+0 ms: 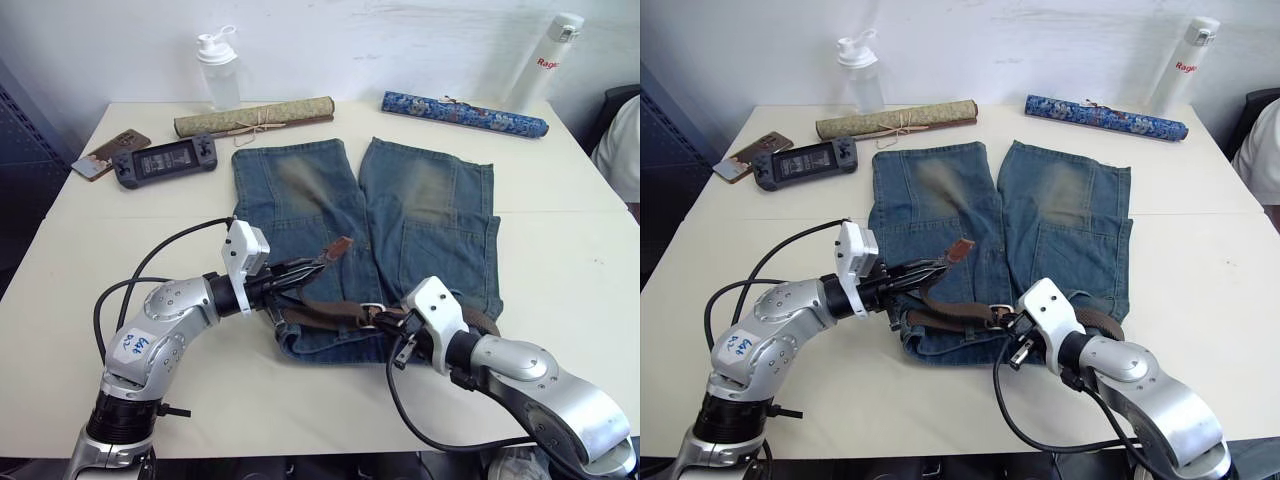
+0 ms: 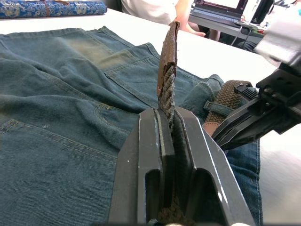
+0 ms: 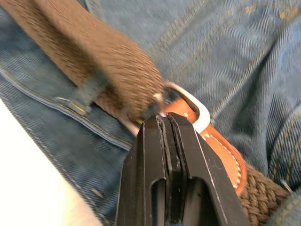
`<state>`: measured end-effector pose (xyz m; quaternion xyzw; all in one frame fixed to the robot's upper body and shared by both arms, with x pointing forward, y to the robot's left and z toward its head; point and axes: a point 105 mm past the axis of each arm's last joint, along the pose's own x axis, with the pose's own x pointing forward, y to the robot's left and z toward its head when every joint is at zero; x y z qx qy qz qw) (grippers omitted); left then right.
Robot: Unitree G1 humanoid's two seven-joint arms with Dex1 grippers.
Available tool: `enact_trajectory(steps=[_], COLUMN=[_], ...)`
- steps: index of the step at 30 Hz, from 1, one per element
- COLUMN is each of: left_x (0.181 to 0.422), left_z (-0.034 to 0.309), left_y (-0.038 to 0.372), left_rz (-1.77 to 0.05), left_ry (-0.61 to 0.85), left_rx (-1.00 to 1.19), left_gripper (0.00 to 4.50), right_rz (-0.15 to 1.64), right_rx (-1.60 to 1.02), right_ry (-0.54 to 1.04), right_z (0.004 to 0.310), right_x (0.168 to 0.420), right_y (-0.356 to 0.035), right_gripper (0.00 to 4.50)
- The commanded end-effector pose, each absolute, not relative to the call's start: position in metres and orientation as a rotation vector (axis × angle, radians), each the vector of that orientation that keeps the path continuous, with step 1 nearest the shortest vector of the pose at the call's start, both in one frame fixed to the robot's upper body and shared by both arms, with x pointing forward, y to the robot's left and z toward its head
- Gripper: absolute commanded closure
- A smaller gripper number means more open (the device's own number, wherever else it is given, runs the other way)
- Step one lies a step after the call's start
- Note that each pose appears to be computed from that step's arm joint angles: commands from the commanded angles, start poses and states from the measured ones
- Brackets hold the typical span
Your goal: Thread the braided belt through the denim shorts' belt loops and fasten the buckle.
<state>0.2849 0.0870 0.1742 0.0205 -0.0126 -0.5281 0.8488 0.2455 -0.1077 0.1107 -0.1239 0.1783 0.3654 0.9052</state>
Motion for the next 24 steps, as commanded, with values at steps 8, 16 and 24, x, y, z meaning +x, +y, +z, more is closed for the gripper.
enact_trajectory(steps=[8,16,24], left_x=[0.284,0.282,0.284], left_z=[0.187,0.186,0.186], left_y=[0.084,0.082,0.081], left_rz=[-1.124,-1.130,-1.128], left_ry=[-0.081,-0.082,-0.084], left_rx=[0.073,0.072,0.071], left_gripper=[4.50,4.50,4.50], right_rz=[0.691,0.569,0.757], right_rx=[-0.294,-0.283,-0.236], right_ry=[0.426,0.359,0.262], right_z=[0.098,0.111,0.122], right_x=[0.248,0.268,0.251], right_y=[-0.115,-0.115,-0.077], right_gripper=[4.43,4.43,4.43])
